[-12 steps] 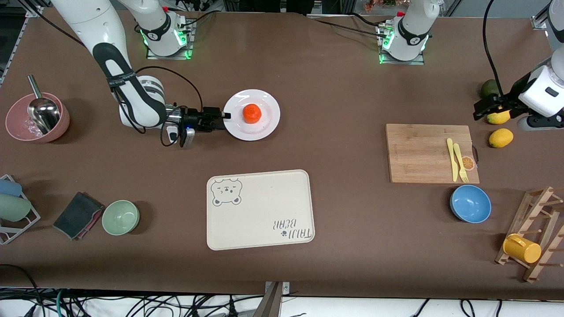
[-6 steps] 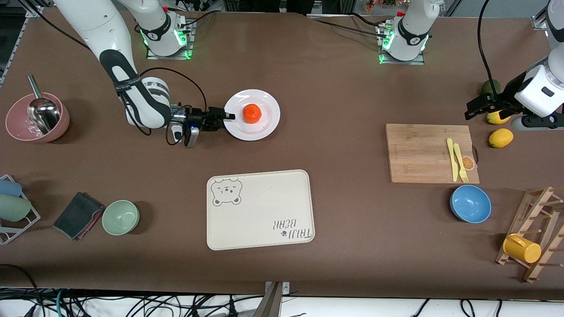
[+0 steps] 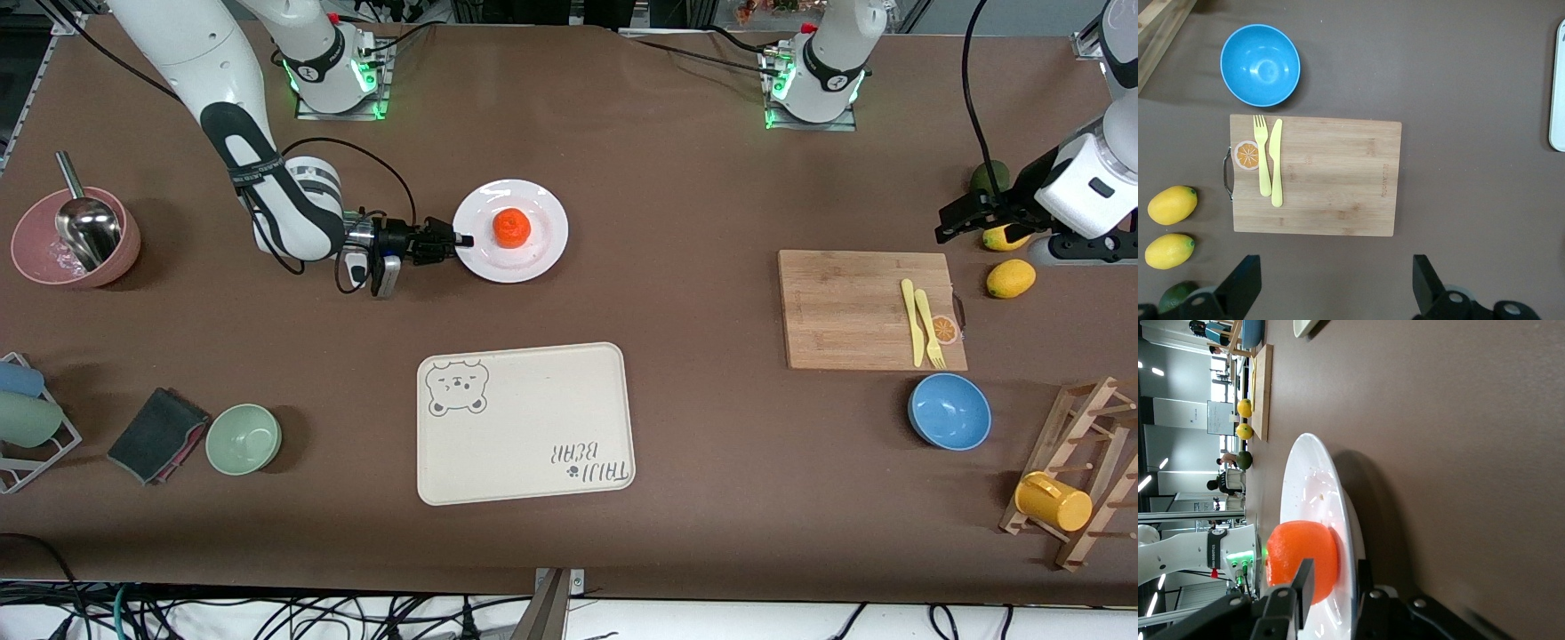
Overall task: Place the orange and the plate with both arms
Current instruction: 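Close the right gripper on the white plate rim, then slide the plate with the right gripper onto the bear tray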
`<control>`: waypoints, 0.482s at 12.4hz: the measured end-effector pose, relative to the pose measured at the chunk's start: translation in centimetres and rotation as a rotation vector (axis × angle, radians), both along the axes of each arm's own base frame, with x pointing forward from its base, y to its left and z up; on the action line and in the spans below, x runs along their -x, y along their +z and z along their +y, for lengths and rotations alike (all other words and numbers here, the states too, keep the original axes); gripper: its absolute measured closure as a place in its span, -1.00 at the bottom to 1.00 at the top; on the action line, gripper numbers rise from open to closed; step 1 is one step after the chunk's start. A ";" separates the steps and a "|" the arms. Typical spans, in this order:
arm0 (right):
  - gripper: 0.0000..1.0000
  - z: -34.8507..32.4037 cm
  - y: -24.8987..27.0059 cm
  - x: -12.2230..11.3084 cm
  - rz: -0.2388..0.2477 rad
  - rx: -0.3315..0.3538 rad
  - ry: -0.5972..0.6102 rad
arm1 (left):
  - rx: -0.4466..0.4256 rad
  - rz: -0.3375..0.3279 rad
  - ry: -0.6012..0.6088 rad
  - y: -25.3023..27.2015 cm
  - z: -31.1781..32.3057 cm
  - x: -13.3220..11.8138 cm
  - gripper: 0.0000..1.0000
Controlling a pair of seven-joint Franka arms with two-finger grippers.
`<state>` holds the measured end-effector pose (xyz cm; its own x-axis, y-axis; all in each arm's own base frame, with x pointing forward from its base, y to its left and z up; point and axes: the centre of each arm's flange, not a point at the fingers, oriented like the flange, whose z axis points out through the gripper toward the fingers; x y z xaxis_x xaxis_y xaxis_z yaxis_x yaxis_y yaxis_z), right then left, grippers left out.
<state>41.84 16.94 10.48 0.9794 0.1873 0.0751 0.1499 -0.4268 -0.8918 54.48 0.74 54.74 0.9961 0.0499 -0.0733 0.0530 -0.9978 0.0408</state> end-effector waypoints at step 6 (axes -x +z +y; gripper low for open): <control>0.70 -0.7 -1.0 0.1 -0.013 -0.008 -0.001 | 0.000 0.002 -0.007 -0.1 -0.1 -0.1 -1.00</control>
<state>41.71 16.25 9.50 0.9785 0.1860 0.0890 0.1611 -0.4200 -0.8931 54.54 0.63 54.60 0.9962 0.0432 -0.0757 0.0464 -0.9981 0.0408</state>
